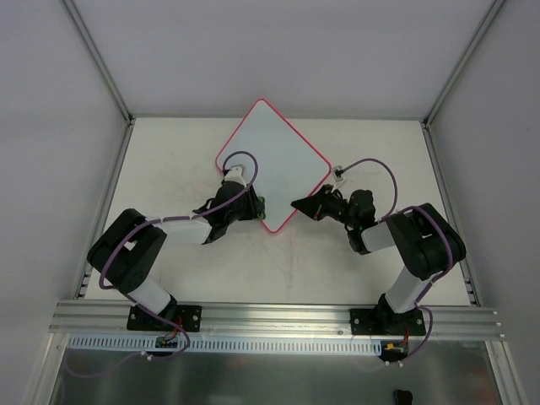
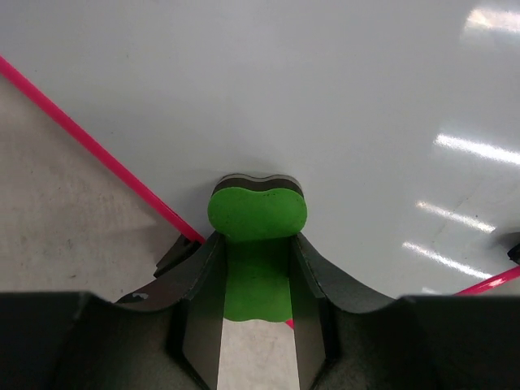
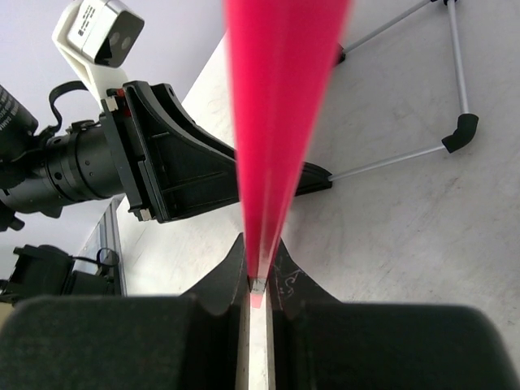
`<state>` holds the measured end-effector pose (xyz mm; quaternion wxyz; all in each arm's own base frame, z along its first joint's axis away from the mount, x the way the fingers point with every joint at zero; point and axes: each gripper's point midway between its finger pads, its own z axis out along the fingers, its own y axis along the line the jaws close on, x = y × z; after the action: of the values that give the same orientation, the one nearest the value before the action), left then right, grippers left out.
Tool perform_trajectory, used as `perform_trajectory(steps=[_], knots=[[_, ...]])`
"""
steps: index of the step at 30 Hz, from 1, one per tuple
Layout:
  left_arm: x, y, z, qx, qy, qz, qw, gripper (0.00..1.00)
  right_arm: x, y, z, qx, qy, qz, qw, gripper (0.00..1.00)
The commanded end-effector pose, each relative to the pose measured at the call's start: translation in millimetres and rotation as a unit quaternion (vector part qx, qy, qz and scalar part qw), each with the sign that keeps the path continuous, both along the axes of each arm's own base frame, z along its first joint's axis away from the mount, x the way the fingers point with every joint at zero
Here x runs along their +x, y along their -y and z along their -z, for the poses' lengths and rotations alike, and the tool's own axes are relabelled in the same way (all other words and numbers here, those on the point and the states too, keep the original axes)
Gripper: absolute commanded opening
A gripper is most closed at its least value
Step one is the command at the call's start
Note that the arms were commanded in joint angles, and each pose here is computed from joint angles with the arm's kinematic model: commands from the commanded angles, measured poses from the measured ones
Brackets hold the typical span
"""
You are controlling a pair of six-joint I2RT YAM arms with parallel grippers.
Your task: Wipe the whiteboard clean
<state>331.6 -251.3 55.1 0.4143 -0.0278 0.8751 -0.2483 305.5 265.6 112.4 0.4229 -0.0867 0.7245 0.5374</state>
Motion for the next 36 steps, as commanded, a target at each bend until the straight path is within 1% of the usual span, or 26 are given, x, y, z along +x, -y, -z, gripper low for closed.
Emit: perform_trajectory(steps=[1, 3, 6, 7, 9, 10, 12, 14, 16, 18, 20, 22, 23, 24, 29, 30, 32, 34, 36], knots=[[-30.8, -19.7, 22.4, 0.053, -0.051, 0.024, 0.997, 0.00, -89.4, -37.9, -52.1, 0.049, 0.130, -0.233, 0.963, 0.00], [-18.2, -16.9, -4.6, 0.058, -0.026, 0.023, 0.998, 0.00, -90.4, -37.9, -51.2, 0.048, 0.129, -0.234, 0.962, 0.00], [-9.9, -13.8, -29.9, 0.063, -0.006, 0.033, 0.997, 0.00, -89.7, -37.7, -51.7, 0.048, 0.130, -0.233, 0.963, 0.00], [-3.0, -9.4, -51.8, 0.051, 0.013, 0.033, 0.998, 0.00, -90.1, -38.1, -51.7, 0.049, 0.130, -0.234, 0.962, 0.00], [-0.9, -7.2, -70.1, 0.040, 0.022, 0.038, 0.998, 0.00, -90.5, -37.9, -51.3, 0.049, 0.128, -0.234, 0.963, 0.00], [0.1, -6.4, -87.1, 0.027, 0.034, 0.040, 0.998, 0.00, -89.9, -37.6, -50.7, 0.048, 0.128, -0.233, 0.963, 0.00], [1.0, -6.3, -101.9, 0.006, 0.039, 0.048, 0.998, 0.00, -89.9, -38.1, -49.4, 0.048, 0.126, -0.233, 0.963, 0.00], [5.0, -15.2, -119.4, -0.006, 0.047, 0.035, 0.998, 0.00, -88.2, -38.7, -48.8, 0.048, 0.125, -0.232, 0.964, 0.00], [1.0, -19.2, -133.9, -0.026, 0.049, 0.041, 0.998, 0.00, -87.3, -38.7, -47.8, 0.047, 0.123, -0.231, 0.964, 0.00], [-0.1, -36.6, -134.3, -0.028, 0.035, 0.018, 0.999, 0.00, -86.7, -38.6, -47.0, 0.047, 0.122, -0.229, 0.965, 0.00], [-11.9, -53.4, -132.1, -0.030, 0.013, -0.010, 0.999, 0.00, -85.7, -39.0, -46.9, 0.046, 0.123, -0.226, 0.965, 0.00], [-21.8, -74.2, -127.3, -0.034, 0.007, -0.043, 0.998, 0.00, -83.8, -38.3, -46.3, 0.045, 0.125, -0.219, 0.967, 0.00], [-28.1, -78.6, -124.0, -0.046, -0.004, -0.056, 0.997, 0.00, -82.6, -38.3, -46.4, 0.045, 0.127, -0.216, 0.967, 0.00], [-32.7, -89.8, -118.9, -0.041, -0.009, -0.080, 0.996, 0.00, -81.2, -38.2, -46.1, 0.044, 0.127, -0.211, 0.968, 0.00], [-61.5, -129.3, -107.5, -0.073, -0.013, -0.159, 0.985, 0.00, -68.4, -33.7, -40.9, 0.034, 0.137, -0.168, 0.976, 0.00], [-66.6, -134.2, -102.9, -0.074, -0.016, -0.167, 0.983, 0.00, -65.1, -32.0, -40.7, 0.032, 0.139, -0.159, 0.977, 0.00], [-73.4, -145.0, -107.1, -0.085, -0.009, -0.188, 0.978, 0.00, -58.0, -28.1, -41.2, 0.029, 0.144, -0.134, 0.980, 0.00], [-77.6, -149.1, -105.8, -0.091, -0.010, -0.192, 0.977, 0.00, -54.6, -26.4, -43.1, 0.028, 0.148, -0.124, 0.981, 0.00], [-81.6, -149.8, -98.0, -0.093, -0.029, -0.190, 0.977, 0.00, -49.5, -26.0, -49.8, 0.032, 0.155, -0.114, 0.981, 0.00]])
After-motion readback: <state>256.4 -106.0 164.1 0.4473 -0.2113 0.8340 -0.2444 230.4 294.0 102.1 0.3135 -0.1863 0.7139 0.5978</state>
